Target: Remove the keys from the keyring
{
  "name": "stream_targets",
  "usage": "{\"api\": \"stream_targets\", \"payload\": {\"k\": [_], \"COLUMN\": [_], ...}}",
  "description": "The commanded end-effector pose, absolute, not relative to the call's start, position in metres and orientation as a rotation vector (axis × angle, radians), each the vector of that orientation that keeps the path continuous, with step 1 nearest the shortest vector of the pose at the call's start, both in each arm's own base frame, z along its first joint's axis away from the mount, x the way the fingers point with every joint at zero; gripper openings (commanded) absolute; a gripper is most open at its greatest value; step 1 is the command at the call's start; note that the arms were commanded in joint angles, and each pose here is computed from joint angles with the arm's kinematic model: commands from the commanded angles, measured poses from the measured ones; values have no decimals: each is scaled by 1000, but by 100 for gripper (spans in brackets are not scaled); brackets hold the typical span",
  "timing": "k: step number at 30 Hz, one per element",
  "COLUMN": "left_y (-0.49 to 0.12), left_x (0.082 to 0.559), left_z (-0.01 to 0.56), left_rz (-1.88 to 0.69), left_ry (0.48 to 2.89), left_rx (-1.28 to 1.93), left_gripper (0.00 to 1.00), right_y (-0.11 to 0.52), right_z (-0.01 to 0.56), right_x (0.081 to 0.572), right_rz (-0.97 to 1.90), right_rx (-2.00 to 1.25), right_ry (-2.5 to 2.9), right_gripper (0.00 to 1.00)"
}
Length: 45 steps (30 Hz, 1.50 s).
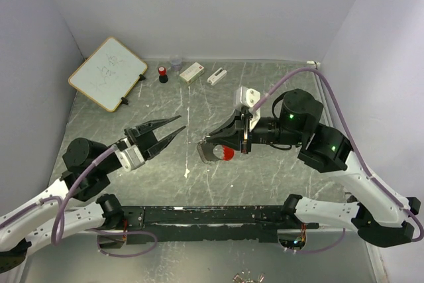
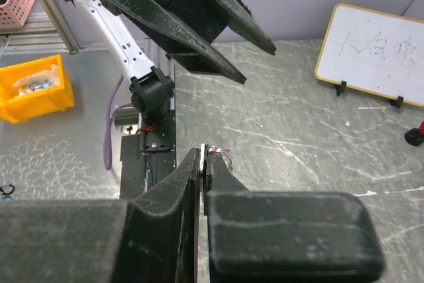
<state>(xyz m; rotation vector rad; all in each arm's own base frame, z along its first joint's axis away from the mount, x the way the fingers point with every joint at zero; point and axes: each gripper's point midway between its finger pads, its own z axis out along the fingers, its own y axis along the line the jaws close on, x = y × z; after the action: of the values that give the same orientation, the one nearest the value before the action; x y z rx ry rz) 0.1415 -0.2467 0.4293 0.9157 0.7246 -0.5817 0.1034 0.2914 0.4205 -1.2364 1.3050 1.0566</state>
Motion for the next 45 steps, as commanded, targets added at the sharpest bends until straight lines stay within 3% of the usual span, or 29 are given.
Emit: {"api": "stream_targets", "payload": {"k": [1,9,21,45], "left_y": [-263,-290,-272,-287], "left_x": [127,119,127,105], "left_z": [424,417,431,435], "left_rz": [-670,-766,-764,-928], "left_ry": [675,652,649,593], "left_rx": [988,1093,909,962], "left_gripper": [41,42,40,41], "right_y": [287,283,284,285], "right_z": [444,447,444,441], "right_x": [99,97,98,101], "right_rz": [1061,1056,1054,1049], "right_rx": [-1215,-1207,-1200,-1193], "right_ry": [1219,1201,1204,1208], "right_gripper": [0,0,0,0]}}
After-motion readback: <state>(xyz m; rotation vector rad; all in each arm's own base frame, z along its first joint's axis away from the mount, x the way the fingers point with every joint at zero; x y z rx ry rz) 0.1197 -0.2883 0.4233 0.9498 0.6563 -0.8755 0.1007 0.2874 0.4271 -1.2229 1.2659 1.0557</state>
